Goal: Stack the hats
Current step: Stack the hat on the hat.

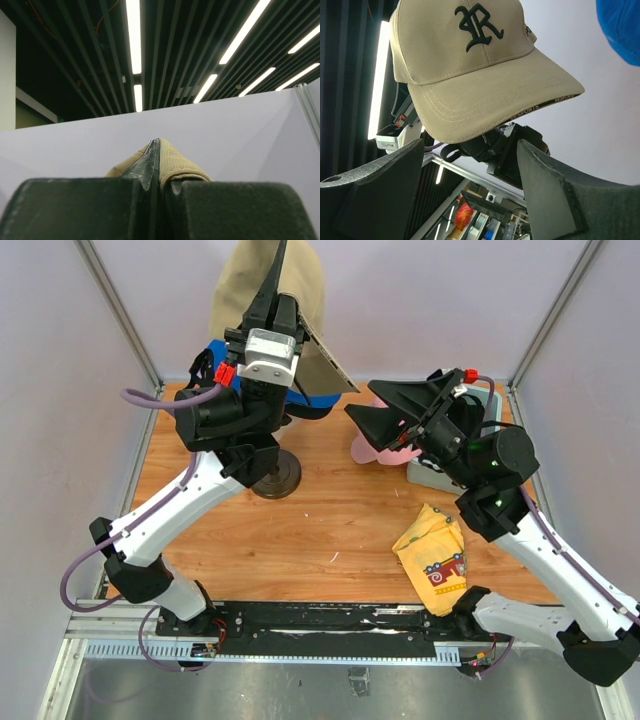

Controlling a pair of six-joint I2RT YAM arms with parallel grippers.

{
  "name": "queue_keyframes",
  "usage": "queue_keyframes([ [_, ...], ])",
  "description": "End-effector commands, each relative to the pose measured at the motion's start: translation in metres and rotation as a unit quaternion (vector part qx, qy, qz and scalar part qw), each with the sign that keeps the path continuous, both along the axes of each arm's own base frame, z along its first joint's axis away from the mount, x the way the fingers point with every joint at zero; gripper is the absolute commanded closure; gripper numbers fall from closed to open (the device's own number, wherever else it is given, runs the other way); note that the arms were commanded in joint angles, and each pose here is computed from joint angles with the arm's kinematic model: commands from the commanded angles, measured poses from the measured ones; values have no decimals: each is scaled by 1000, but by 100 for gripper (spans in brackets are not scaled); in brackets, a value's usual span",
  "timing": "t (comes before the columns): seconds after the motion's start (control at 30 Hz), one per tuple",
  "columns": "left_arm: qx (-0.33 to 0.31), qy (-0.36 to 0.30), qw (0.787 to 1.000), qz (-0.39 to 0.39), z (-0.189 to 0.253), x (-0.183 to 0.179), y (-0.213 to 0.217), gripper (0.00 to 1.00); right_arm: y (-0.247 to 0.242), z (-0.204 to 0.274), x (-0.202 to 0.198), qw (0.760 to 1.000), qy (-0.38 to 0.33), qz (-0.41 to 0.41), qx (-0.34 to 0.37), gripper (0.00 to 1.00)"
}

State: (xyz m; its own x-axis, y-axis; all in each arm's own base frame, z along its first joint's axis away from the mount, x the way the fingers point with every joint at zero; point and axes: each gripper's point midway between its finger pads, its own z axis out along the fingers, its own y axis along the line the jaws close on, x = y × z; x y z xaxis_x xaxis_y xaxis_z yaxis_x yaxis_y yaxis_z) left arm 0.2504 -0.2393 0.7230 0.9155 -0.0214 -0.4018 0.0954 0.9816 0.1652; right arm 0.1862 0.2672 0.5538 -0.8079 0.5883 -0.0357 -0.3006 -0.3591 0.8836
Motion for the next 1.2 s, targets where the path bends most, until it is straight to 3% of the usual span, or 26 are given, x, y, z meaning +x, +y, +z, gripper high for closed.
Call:
queue_keyframes([
  [0.0, -24, -37, 999, -8, 17, -25, 15, 100, 3, 15, -10, 999, 5, 25, 38, 24],
  [0.43, -16, -39, 999, -18, 9, -38, 12, 99, 17, 36, -1, 995, -2, 36, 95, 26],
  [0.5, -16, -39, 999, -17, 8, -41, 16, 100, 16, 38, 3, 994, -2, 33, 106, 34],
  [0.73, -23, -39, 999, -2, 5, -49, 38, 100, 27, 33, 18, 990, -6, 48, 135, 85],
  [0.83, -28, -38, 999, 10, 8, -54, 50, 99, 34, 36, 26, 987, -20, 61, 144, 97],
  [1.0, -41, -28, 998, 39, 9, -59, 75, 99, 44, 46, 44, 984, -62, 85, 147, 99],
  [1.17, -61, -3, 995, 72, -3, -60, 104, 74, 50, 54, 73, 984, -126, 73, 105, 99],
])
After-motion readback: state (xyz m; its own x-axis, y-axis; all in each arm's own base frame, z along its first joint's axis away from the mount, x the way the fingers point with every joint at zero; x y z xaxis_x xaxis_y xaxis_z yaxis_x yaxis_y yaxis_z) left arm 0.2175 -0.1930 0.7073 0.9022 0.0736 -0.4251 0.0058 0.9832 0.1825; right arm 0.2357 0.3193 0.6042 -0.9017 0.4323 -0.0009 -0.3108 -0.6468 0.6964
